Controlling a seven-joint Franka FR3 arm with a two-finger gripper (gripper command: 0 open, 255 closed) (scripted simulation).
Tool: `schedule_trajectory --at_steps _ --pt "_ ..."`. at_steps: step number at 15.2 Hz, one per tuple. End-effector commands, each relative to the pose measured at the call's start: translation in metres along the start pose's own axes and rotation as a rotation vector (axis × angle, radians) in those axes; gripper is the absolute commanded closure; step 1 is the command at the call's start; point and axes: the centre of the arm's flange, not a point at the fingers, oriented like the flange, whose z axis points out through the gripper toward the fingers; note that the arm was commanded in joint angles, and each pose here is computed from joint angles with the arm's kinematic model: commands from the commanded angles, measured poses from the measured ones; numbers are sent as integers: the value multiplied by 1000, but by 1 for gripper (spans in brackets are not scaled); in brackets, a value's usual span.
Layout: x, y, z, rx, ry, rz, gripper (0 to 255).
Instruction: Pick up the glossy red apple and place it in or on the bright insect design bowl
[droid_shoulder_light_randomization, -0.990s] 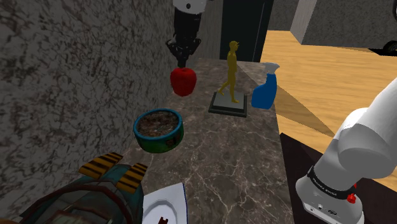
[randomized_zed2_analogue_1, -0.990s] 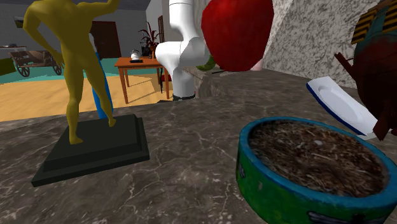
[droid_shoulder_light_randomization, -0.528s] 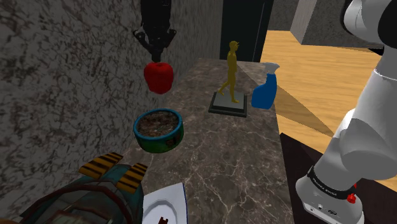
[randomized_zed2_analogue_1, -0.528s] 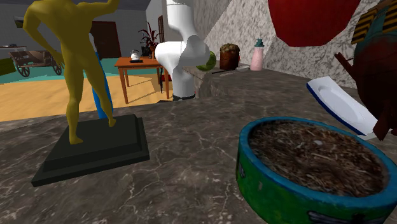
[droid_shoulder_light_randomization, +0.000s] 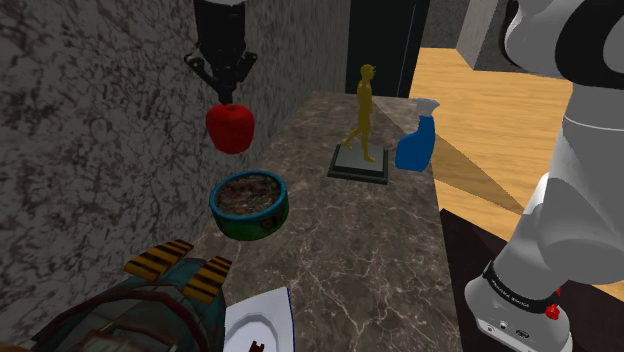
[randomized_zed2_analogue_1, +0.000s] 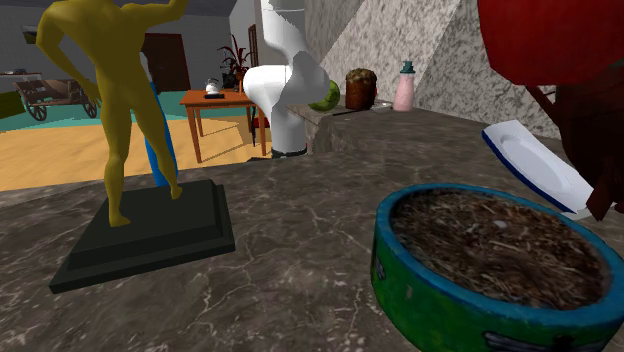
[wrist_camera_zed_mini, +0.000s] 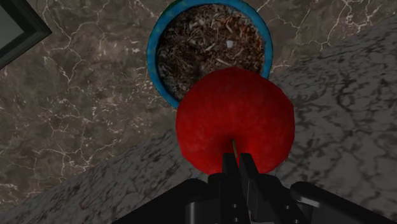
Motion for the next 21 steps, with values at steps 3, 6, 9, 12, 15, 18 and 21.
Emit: schedule_trajectory --at_steps 3,6,9,12,15,18,21 --pt "-5 1 22 0 1 0 255" --pt "-9 2 38 0 1 0 255" --pt "-13 3 53 0 1 0 255" --pt "-16 4 69 0 1 0 255" --pt "-20 5 84 0 1 0 255" --pt "-24 6 99 0 1 0 255" --pt "-27 7 112 0 1 0 255"
